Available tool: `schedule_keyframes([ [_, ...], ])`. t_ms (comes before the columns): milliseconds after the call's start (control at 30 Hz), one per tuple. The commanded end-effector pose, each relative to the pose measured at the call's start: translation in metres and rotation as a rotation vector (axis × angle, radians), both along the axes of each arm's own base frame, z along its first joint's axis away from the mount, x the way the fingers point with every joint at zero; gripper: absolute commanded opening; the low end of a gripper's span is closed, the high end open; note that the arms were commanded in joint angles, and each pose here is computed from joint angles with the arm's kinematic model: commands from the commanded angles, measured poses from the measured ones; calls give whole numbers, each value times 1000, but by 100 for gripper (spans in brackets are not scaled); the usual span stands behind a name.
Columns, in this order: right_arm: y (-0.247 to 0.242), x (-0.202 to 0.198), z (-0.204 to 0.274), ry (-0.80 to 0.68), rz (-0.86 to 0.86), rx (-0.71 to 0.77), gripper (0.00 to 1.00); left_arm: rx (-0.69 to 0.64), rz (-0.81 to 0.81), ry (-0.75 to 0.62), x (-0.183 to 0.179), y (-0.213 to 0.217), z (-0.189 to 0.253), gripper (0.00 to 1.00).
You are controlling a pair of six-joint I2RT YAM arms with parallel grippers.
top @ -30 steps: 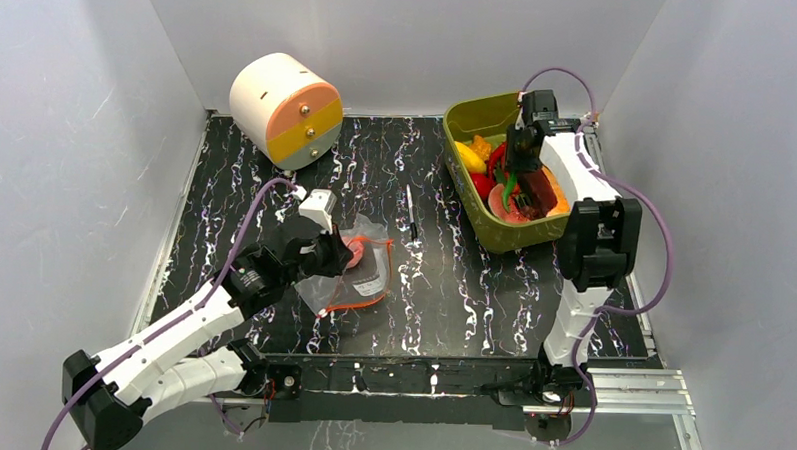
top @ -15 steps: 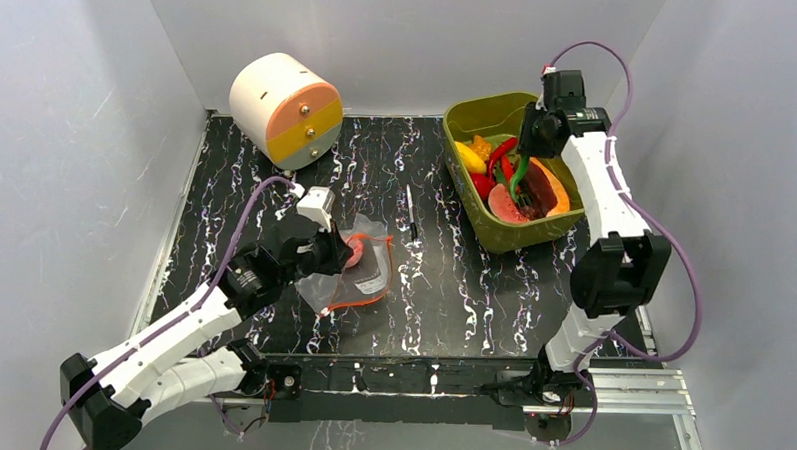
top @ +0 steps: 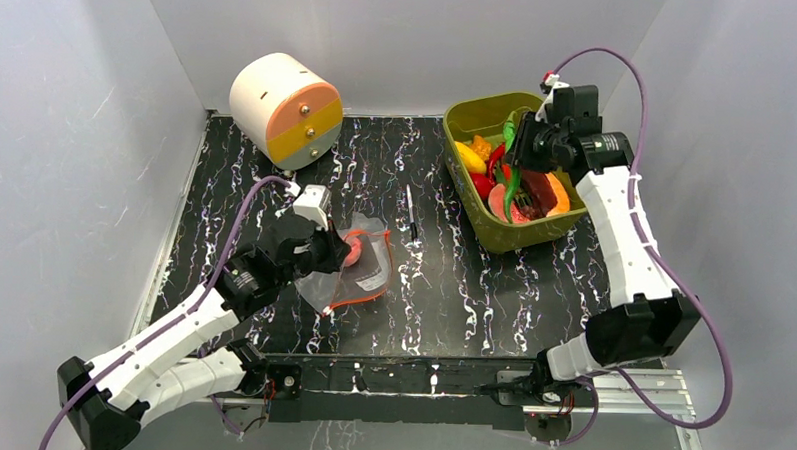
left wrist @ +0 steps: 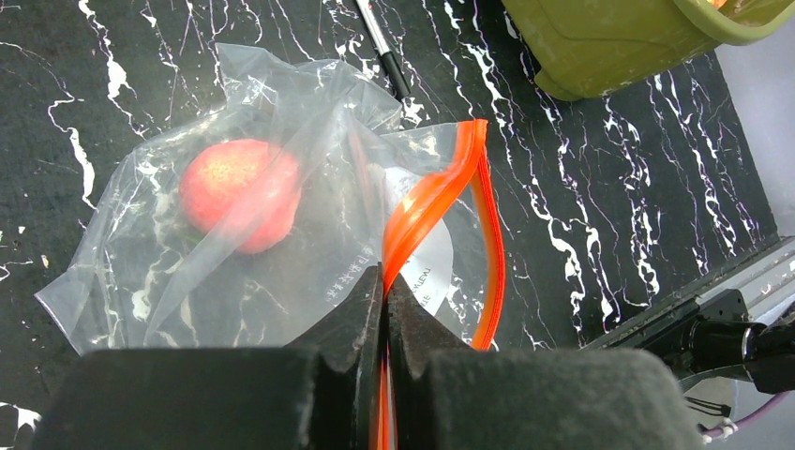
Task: Place the food in the zip-top bag and seal the zipper
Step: Place the fake vegetable in the zipper food storage bag.
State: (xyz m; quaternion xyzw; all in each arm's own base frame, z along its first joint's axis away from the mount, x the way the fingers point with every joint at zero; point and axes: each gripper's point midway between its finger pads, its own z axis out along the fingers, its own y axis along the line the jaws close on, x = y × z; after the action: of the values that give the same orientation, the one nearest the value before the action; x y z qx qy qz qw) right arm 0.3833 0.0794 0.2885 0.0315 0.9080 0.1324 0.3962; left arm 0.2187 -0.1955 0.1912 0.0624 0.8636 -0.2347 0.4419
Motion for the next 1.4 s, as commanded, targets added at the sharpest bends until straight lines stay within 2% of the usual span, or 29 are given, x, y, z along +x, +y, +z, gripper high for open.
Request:
schedule_keyframes([
  [0,38,-28,17,-33,120,128,18,-25,13,-45,9,-4,23,0],
  [267,91,-75,20,-25,288,238,19,-60,2,-38,13,-15,21,0],
  [500,131,-125,11,46,438,390,19,-79,-1,-27,14,-20,19,0],
  [800,162,-175,-7,178,499,479,19,-92,-7,-8,15,-25,13,0],
  [1100,188,-193,-22,273,534,464,19,-105,-15,-3,14,-28,14,0],
  [1367,226,-213,-31,324,601,516,19,-117,-23,-1,11,-28,15,0],
])
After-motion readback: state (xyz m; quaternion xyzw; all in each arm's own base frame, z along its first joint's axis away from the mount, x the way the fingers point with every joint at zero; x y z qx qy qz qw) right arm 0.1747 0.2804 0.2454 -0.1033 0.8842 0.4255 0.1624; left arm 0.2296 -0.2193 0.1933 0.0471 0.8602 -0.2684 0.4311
